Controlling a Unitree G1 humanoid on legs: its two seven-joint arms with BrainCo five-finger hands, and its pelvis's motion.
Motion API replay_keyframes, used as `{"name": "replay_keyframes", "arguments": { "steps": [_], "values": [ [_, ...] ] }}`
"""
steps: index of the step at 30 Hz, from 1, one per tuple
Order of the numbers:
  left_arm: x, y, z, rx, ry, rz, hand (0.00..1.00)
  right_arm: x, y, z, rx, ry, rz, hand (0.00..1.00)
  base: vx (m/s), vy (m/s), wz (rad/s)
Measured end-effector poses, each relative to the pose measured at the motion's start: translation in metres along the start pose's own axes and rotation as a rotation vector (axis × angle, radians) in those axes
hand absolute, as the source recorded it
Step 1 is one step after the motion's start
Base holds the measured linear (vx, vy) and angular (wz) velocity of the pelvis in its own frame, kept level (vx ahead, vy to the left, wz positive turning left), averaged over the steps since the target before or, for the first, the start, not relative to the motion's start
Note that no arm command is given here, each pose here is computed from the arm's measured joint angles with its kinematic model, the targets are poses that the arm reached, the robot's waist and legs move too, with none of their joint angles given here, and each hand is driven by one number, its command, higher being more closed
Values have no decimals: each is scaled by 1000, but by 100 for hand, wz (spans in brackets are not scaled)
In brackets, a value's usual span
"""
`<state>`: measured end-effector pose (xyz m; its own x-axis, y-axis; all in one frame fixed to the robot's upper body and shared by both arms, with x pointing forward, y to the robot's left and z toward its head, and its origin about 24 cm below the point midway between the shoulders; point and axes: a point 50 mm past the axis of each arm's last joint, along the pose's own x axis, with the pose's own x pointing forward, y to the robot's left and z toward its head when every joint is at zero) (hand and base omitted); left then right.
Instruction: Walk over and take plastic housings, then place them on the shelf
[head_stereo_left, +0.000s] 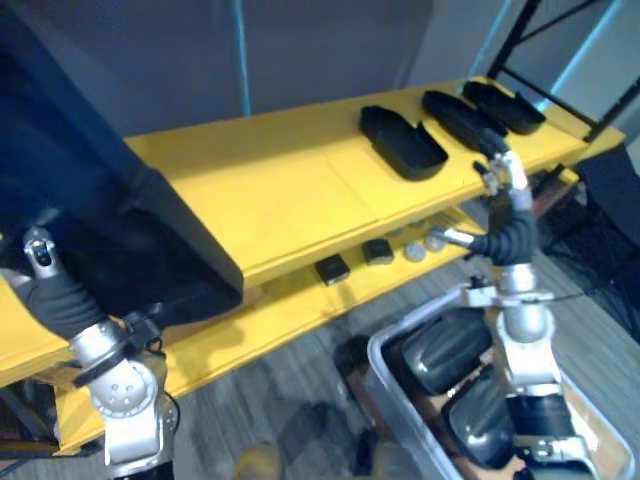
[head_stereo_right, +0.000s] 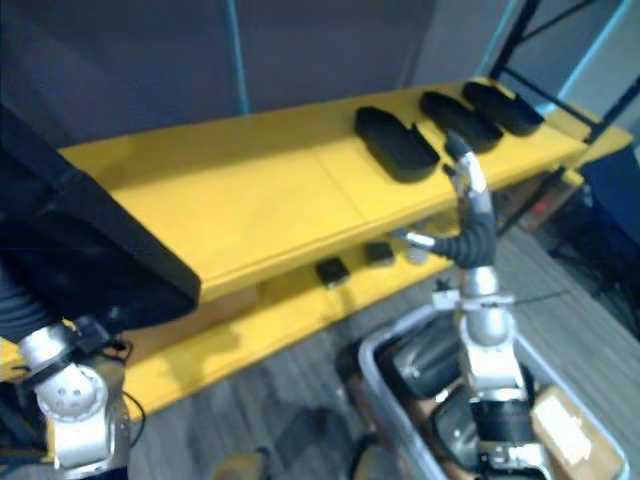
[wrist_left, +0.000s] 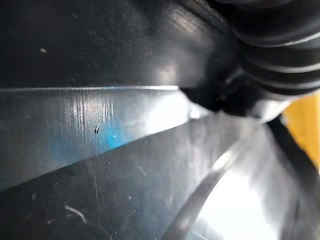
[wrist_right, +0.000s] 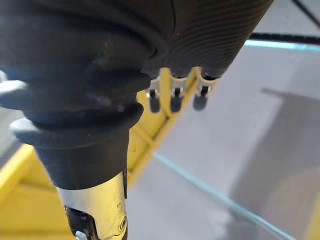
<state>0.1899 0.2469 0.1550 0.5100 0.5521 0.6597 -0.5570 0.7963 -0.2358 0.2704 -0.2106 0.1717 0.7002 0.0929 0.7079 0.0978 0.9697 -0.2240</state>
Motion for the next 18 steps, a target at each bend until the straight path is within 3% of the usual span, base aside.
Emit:
{"name": "replay_keyframes", "arguments": {
  "steps": [9, 13, 18],
  "values": [
    [-2, -57, 3, -193, -2, -181, 100, -20, -51, 3, -45, 67, -128, 0, 90, -26, 50],
    [-4, -56, -2, -134, 29, -173, 100, -18, -47, 5, 48, 28, -91, 0, 39, 39, 9],
    [-5, -36, -10, 16, 50, -165, 100, -19, -9, 0, 256, -8, -35, 0, -7, -19, 47]
  ]
}}
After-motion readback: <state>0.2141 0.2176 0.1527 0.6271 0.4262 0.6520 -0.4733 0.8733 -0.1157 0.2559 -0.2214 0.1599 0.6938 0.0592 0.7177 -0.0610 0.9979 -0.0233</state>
